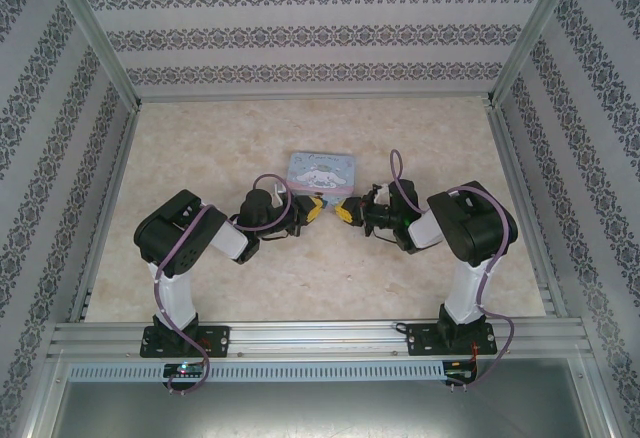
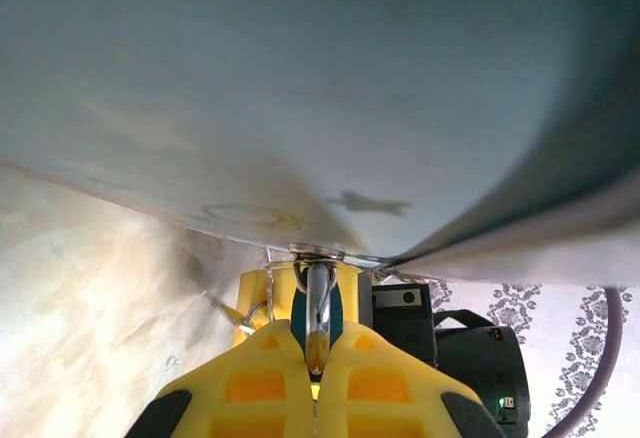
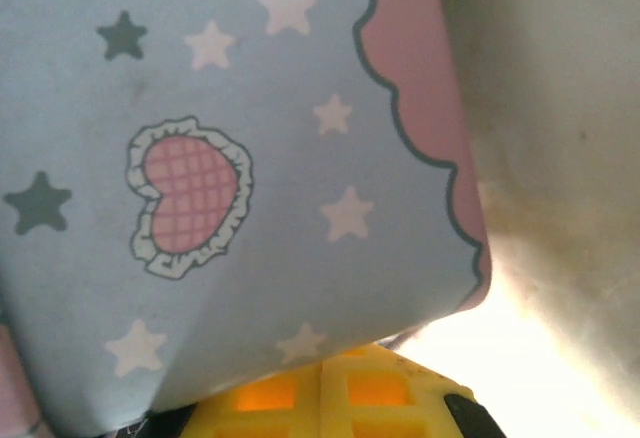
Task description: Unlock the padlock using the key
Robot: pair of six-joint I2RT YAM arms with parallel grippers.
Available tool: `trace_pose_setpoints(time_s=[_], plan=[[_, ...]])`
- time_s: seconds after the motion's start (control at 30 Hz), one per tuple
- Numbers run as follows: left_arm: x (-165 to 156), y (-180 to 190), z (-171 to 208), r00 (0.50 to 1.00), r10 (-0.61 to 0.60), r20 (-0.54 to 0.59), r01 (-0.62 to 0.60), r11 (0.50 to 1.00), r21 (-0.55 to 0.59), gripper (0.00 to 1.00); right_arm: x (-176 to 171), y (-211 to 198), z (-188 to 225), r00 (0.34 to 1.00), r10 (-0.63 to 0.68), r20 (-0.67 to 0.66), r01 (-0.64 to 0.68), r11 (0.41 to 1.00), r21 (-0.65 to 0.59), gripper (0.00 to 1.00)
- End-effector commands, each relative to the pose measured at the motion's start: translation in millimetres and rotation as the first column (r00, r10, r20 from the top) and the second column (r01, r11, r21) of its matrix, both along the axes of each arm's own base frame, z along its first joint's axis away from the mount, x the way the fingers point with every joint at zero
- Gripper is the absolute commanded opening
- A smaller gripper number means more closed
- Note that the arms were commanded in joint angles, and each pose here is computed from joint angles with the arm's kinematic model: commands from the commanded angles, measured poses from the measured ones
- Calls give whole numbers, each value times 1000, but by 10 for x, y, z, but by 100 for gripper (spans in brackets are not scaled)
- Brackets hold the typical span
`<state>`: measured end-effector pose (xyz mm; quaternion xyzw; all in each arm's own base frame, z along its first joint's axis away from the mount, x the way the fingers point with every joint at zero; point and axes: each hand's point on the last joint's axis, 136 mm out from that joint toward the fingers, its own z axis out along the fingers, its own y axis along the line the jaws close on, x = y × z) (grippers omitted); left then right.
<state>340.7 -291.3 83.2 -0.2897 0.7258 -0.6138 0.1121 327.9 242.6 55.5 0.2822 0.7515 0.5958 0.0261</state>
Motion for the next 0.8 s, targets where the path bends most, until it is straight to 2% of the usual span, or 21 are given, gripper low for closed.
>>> trace_pose_setpoints(time_s=[0.0, 0.77], plan=[[-247, -202, 249, 986, -144, 82, 148, 988, -45, 0, 175, -119, -62, 996, -84, 28, 85, 996, -39, 0], [-202, -184, 141, 990, -130, 52, 131, 991, -33, 0, -30, 50, 425, 985, 69, 155, -74, 997, 26, 0]])
